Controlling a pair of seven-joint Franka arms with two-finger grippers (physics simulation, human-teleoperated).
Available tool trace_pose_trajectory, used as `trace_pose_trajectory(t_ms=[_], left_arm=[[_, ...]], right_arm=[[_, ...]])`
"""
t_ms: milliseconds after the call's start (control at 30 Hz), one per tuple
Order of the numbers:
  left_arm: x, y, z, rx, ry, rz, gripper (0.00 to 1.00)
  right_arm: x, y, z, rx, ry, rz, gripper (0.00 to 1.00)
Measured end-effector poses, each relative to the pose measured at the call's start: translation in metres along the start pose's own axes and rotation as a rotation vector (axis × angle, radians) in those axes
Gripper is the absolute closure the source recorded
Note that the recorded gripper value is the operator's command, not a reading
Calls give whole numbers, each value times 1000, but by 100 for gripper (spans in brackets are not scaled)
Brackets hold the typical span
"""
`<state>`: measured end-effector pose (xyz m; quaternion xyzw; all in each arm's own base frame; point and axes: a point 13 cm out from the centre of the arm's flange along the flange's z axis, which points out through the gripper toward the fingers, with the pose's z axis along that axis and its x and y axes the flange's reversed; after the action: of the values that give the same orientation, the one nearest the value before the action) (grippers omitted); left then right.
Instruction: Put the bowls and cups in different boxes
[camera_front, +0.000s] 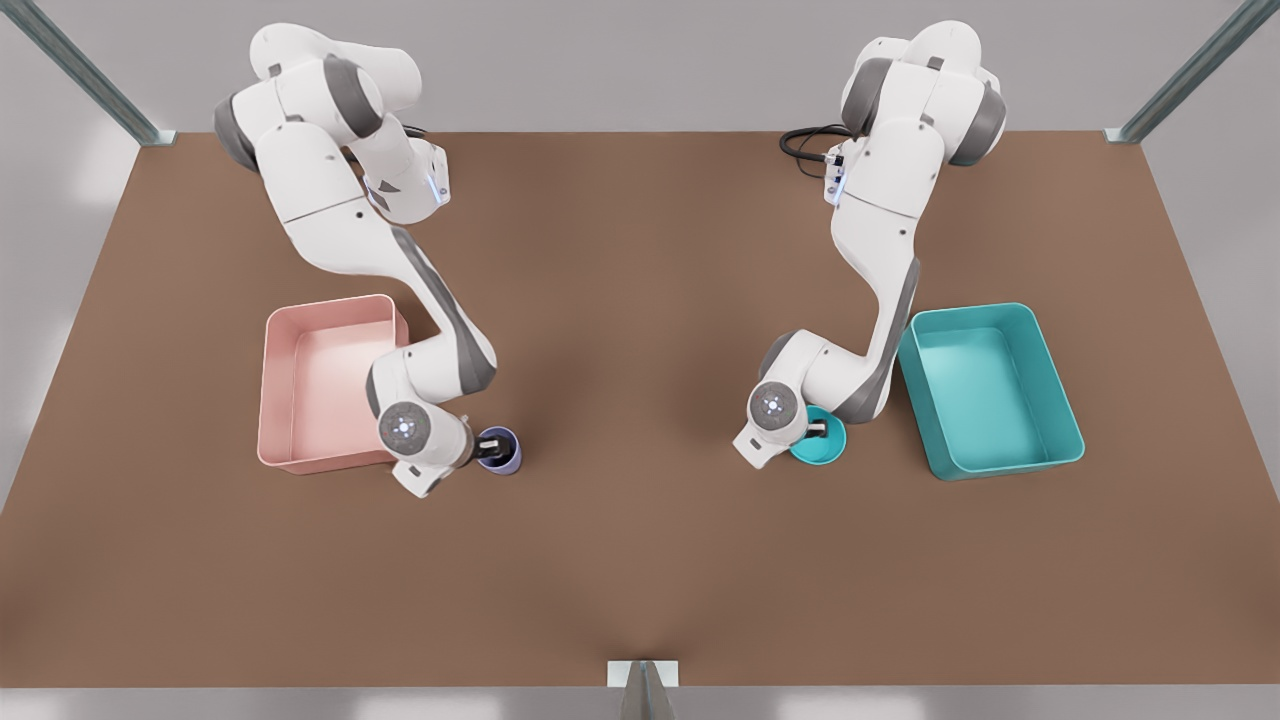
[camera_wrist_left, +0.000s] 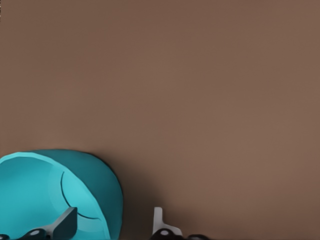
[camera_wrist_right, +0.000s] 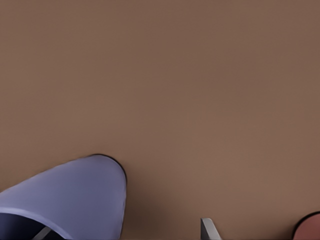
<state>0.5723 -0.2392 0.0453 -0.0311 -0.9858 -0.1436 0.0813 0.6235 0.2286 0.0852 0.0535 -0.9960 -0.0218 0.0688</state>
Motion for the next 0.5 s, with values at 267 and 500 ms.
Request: trace_pose_trajectory(t_ms=[267, 500], left_arm=[[-2, 3, -7, 4, -3, -55, 79], [-23, 74, -105, 49, -39, -206, 79]], right_arm=[[-11, 14, -5, -27, -39, -7, 79], [-22, 17, -61, -26, -115, -16, 79]])
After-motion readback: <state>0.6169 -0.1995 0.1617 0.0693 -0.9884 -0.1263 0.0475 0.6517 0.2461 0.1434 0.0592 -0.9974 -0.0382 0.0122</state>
